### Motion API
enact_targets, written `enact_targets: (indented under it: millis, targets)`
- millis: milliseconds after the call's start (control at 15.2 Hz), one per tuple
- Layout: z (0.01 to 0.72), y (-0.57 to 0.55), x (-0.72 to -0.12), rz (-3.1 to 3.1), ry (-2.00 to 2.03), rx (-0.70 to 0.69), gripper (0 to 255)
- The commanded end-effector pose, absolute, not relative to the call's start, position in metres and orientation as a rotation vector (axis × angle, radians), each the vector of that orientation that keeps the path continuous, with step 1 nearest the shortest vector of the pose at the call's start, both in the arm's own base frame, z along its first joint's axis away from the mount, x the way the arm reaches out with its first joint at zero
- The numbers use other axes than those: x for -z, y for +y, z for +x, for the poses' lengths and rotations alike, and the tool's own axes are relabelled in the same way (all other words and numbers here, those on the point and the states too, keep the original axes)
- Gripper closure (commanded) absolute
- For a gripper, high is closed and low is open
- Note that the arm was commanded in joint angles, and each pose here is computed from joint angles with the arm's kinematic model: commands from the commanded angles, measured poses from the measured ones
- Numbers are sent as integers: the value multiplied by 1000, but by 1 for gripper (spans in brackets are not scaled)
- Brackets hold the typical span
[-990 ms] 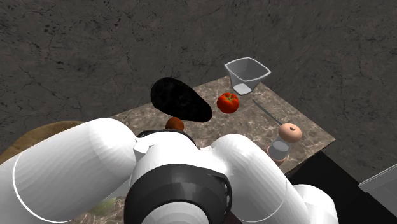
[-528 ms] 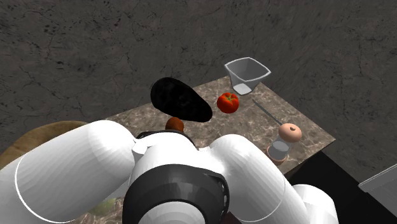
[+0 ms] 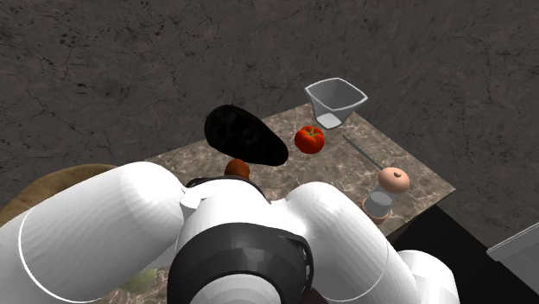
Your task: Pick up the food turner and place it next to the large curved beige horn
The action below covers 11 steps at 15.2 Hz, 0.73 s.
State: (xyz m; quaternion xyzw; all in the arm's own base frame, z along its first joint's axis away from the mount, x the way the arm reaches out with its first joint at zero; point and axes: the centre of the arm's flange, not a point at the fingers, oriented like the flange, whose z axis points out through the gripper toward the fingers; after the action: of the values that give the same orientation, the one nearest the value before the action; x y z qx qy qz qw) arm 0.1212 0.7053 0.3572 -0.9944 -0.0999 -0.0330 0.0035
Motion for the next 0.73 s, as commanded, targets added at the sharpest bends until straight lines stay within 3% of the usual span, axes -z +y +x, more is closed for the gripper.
enact_targets:
  millis: [0, 132, 660]
  targets:
    - [120, 705, -377, -3117, -313, 103, 0]
    - [119, 705, -400, -3117, -313, 103, 0]
    - [119, 705, -400, -3117, -313, 103, 0]
